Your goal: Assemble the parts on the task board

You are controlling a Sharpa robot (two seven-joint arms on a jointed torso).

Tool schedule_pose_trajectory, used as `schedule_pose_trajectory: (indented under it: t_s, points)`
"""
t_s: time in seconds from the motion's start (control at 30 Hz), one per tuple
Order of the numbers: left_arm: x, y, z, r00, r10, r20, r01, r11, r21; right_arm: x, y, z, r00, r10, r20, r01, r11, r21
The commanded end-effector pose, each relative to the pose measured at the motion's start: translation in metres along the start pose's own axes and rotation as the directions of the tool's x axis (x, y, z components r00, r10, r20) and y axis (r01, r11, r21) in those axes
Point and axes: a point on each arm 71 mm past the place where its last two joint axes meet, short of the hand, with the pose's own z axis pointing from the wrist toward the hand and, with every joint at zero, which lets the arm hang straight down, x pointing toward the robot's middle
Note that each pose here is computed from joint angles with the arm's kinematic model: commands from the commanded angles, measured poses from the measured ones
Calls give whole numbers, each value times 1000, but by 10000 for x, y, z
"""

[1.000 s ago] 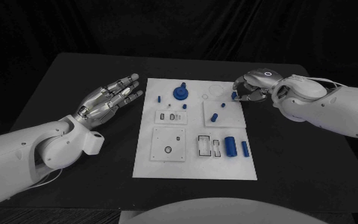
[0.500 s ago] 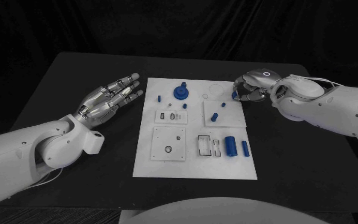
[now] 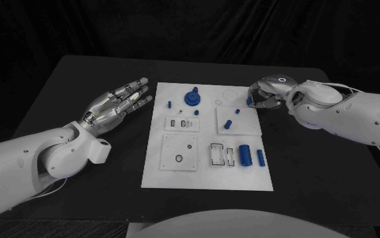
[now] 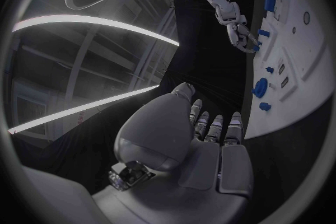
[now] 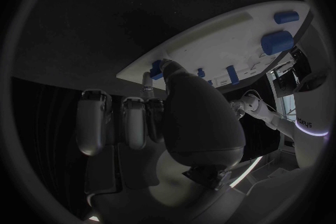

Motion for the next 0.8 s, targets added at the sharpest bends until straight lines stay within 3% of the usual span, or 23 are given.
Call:
schedule_pose_trajectory:
  t_s: [0.03, 0.8]
  points:
    - [20, -6, 7, 1000, -10, -15, 10, 1000, 10, 31, -11, -3, 1000, 0, -16, 1, 1000, 18]
    - [10, -7, -4, 1000, -8, -11, 8, 1000, 9, 20, 36, 9, 1000, 4, 15, -4, 1000, 0]
